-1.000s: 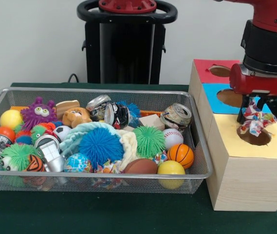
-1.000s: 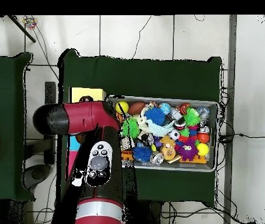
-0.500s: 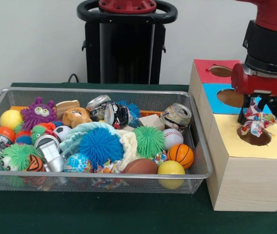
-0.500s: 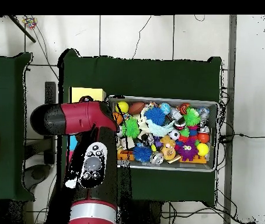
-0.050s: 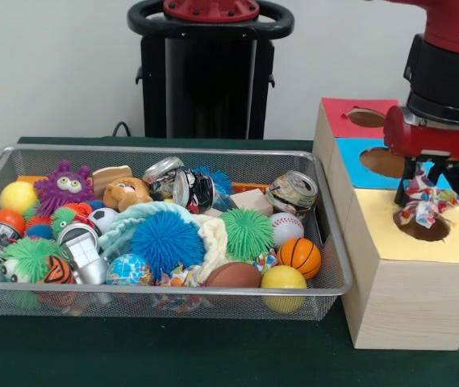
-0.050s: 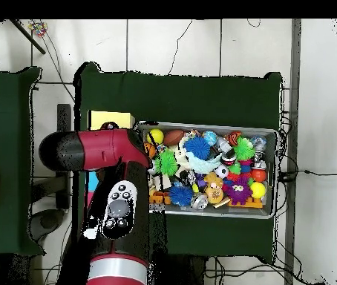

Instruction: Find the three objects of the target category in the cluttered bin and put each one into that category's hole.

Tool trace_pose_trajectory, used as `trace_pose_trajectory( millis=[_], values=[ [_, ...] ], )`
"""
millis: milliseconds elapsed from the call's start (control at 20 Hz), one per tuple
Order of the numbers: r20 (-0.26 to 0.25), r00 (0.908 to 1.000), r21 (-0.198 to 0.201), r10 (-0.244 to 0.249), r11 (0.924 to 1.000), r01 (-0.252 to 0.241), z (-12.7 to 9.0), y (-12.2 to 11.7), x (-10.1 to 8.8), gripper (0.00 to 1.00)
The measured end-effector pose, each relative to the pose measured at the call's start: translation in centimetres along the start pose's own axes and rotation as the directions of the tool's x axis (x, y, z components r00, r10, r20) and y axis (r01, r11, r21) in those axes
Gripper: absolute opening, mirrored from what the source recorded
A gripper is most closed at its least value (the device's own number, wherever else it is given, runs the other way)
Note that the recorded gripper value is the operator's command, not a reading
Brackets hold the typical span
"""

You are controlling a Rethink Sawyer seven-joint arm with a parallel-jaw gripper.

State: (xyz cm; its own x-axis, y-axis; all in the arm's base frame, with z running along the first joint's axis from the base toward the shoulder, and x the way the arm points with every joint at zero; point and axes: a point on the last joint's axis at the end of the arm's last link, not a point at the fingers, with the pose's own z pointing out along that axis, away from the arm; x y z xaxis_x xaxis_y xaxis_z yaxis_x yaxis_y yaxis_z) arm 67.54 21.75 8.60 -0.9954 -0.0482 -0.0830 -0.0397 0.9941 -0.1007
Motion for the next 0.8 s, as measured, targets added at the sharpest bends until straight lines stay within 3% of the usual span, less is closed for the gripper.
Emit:
trace_pose_trajectory(
  millis=[100, 250, 300, 400, 500, 800],
  values=[
    [0.006, 1.0000, -0.001, 0.002, 1.0000, -0.002, 0.0, 0.0, -0.1, 0.00],
    [0.055, 0.9985, -0.004, 0.003, 1.0000, -0.003, 0.3, 0.0, -0.8, 0.00],
    [0.130, 0.9915, -0.009, 0.007, 0.9999, -0.006, 0.9, 0.1, -1.8, 0.00],
    [0.154, 0.9881, -0.011, 0.009, 0.9999, -0.007, 1.0, 0.2, -2.2, 0.00],
    [0.215, 0.9767, -0.011, 0.009, 0.9999, -0.007, 2.1, 0.2, -2.6, 0.00],
    [0.217, 0.9762, -0.011, 0.011, 0.9999, -0.009, 2.1, 0.1, -2.3, 0.00]
  ],
)
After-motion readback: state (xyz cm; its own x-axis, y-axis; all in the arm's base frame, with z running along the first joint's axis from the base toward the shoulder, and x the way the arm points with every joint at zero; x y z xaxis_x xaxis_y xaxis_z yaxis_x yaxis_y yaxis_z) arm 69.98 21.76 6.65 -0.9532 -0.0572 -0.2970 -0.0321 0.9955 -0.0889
